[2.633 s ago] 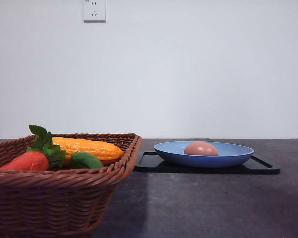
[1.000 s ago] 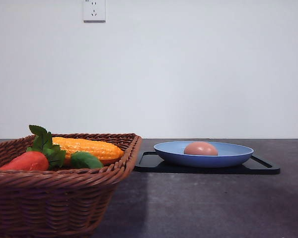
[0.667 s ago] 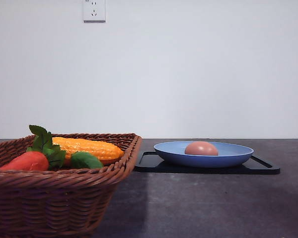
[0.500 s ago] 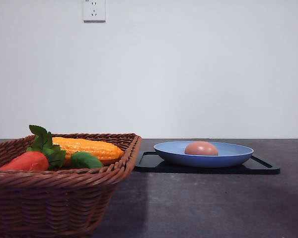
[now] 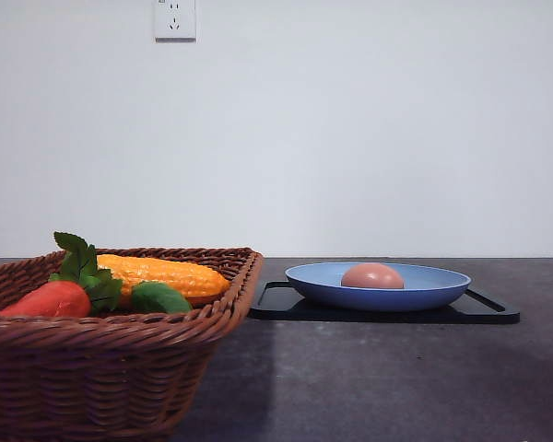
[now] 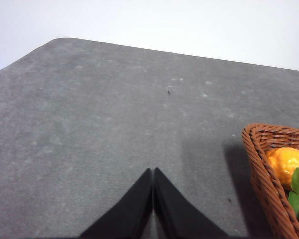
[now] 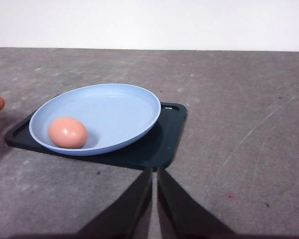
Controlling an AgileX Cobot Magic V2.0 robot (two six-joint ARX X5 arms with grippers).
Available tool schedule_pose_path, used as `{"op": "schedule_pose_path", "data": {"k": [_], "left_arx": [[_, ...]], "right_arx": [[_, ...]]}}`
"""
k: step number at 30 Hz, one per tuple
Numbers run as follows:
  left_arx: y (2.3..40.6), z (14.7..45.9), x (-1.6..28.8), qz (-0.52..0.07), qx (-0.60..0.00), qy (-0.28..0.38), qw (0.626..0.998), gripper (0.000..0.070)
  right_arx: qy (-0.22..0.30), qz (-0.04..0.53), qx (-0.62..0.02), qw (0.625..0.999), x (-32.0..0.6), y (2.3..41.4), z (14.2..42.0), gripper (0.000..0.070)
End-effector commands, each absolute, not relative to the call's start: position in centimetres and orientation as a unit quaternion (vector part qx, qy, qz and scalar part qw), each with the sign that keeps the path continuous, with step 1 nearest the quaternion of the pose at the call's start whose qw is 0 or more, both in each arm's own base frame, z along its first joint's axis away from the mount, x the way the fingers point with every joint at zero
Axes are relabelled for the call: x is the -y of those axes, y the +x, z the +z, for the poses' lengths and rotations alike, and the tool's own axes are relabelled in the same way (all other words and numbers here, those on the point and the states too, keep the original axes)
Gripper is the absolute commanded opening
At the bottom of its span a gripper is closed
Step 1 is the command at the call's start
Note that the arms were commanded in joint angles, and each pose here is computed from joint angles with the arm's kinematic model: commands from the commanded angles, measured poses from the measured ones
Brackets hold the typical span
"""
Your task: Transfer egg from basket to plate and serve
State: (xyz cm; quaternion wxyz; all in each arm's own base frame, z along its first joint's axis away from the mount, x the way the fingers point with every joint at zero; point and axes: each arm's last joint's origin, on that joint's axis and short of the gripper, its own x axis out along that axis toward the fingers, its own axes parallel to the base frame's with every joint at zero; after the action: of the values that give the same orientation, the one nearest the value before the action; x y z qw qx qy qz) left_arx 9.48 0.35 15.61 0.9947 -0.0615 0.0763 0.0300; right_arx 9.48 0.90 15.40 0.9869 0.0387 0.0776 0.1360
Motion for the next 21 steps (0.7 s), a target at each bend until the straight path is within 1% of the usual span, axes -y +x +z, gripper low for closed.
{"op": "schedule_pose_path", "data": {"k": [1, 21], "left_arx": [[9.58, 14.72, -0.37, 0.031, -0.09, -0.063, 0.993, 0.0], [9.58, 14.72, -0.37, 0.031, -0.09, -0.063, 0.993, 0.0]], "right_arx": [[0.044, 0.135, -0.08, 0.987, -0.89, 9.52, 15.11, 0.0], [0.044, 0.135, -0.08, 0.987, -0.89, 9.52, 15.11, 0.0]]}}
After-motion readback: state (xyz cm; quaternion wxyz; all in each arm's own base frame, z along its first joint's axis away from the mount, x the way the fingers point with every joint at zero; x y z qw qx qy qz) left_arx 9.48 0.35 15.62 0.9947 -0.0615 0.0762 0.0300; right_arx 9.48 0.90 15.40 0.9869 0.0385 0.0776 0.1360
